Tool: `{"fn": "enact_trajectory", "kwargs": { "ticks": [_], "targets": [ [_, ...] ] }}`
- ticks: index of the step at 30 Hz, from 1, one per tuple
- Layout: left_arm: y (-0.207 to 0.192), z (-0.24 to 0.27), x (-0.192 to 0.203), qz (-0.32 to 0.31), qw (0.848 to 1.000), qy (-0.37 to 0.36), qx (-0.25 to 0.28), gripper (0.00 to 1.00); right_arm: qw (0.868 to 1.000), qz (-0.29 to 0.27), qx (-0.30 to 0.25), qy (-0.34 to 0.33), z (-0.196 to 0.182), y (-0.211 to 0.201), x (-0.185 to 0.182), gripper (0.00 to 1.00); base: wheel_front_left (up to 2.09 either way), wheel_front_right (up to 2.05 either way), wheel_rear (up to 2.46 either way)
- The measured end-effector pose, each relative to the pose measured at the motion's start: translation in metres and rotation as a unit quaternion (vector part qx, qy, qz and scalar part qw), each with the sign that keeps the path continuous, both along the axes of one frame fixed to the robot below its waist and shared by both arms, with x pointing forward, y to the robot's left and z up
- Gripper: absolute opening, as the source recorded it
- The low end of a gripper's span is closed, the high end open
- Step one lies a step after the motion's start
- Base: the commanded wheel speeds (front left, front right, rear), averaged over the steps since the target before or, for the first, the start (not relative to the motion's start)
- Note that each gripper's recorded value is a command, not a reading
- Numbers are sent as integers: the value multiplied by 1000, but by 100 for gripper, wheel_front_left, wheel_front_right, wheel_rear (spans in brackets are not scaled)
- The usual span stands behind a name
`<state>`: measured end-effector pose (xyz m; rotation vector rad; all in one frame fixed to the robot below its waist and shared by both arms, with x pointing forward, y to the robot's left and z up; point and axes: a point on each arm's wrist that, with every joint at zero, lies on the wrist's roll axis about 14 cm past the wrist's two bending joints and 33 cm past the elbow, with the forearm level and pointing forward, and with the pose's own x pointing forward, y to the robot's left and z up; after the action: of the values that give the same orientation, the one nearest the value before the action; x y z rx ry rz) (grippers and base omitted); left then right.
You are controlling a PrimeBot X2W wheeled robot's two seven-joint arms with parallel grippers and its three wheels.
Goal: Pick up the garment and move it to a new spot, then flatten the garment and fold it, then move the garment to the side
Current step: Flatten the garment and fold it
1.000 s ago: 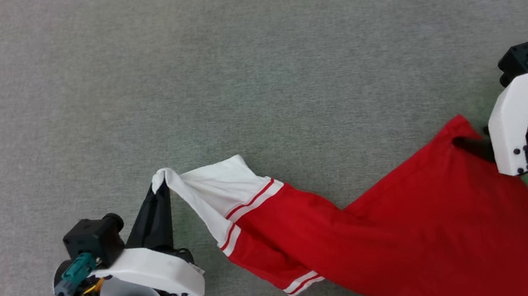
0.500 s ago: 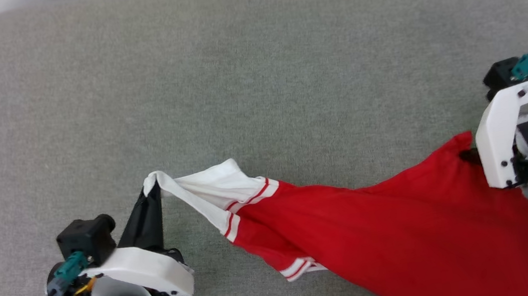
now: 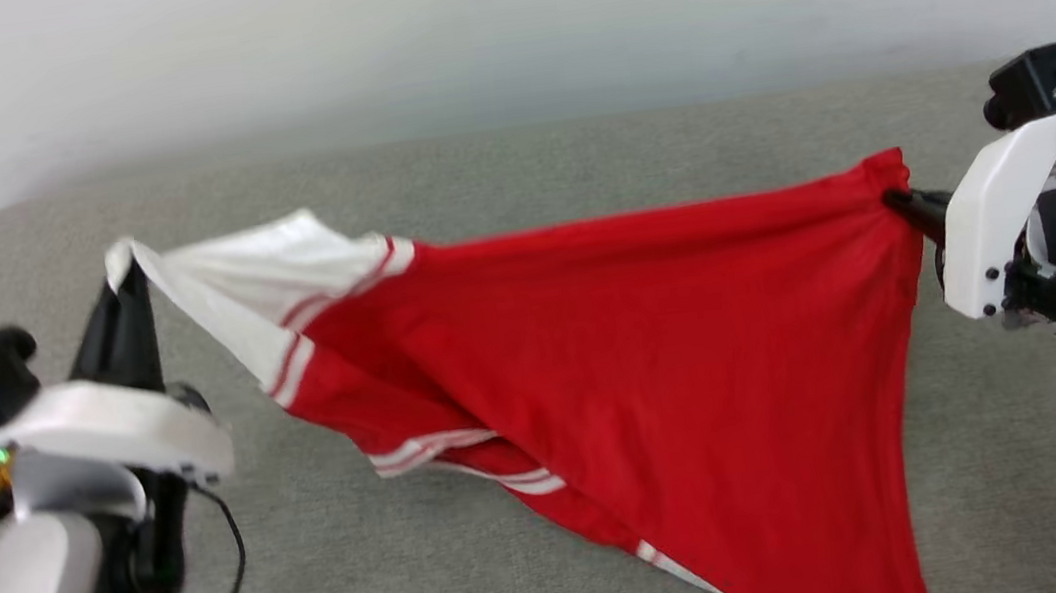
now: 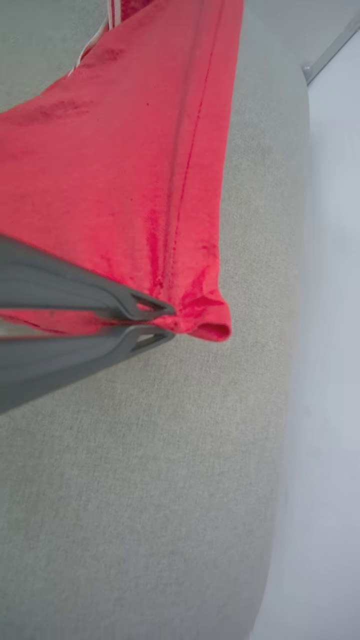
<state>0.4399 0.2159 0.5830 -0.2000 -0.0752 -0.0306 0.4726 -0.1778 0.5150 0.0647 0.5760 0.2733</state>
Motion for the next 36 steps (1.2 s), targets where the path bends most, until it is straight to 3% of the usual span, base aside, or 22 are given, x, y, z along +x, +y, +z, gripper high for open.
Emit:
{"fn": "enact_trajectory", "kwargs": {
  "ticks": [4, 9, 20, 28, 36],
  "targets": [
    [-9, 43, 25, -14, 999, -47, -4, 0, 997, -28, 16, -67, 34, -12, 6, 0, 0, 0, 0],
    [-26, 86, 63, -34, 995, -91, 10, 0, 985, -52, 32, -164, 83, -21, 31, 0, 0, 0, 0],
    [-40, 195, 148, -31, 973, -228, 16, 0, 933, -73, 59, -348, 195, -38, 101, 0, 0, 0, 0],
    [-33, 234, 199, -17, 956, -293, 18, 0, 905, -72, 75, -414, 237, -42, 152, 0, 0, 0, 0],
    [-39, 185, 261, -19, 964, -264, 23, 0, 909, -72, 75, -403, 205, -42, 216, 0, 0, 0, 0]
  ]
}}
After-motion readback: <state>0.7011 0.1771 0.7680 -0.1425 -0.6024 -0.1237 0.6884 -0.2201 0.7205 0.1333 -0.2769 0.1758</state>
